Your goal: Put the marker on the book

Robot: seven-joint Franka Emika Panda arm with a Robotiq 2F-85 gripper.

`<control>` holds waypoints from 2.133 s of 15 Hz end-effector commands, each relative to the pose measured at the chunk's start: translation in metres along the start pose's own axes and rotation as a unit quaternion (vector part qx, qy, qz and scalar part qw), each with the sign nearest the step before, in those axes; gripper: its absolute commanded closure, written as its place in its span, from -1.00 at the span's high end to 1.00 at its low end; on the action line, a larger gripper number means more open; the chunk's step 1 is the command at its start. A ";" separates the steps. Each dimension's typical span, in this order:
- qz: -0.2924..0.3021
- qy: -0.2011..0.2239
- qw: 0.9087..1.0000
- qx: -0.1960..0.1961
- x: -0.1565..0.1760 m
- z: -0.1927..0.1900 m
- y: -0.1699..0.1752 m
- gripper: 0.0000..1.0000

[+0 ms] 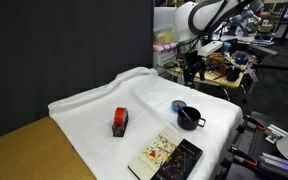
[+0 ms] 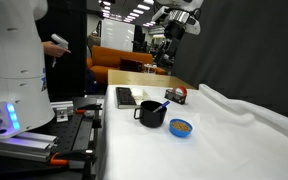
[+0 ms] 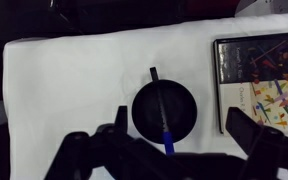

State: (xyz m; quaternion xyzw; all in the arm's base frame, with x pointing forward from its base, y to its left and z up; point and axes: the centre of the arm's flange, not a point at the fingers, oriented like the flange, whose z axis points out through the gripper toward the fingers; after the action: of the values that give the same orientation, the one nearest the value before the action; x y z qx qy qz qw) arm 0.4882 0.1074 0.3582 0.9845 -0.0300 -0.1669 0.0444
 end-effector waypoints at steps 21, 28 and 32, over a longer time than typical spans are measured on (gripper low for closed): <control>-0.029 -0.064 0.997 -0.030 0.039 0.070 -0.033 1.00; -0.025 -0.068 0.997 -0.020 0.045 0.064 -0.028 1.00; -0.012 -0.078 0.996 -0.031 0.066 0.075 -0.024 1.00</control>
State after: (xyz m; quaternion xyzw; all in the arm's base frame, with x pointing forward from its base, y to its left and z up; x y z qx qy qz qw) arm 0.5118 0.1226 0.2754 0.9708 -0.0100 -0.2310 0.0644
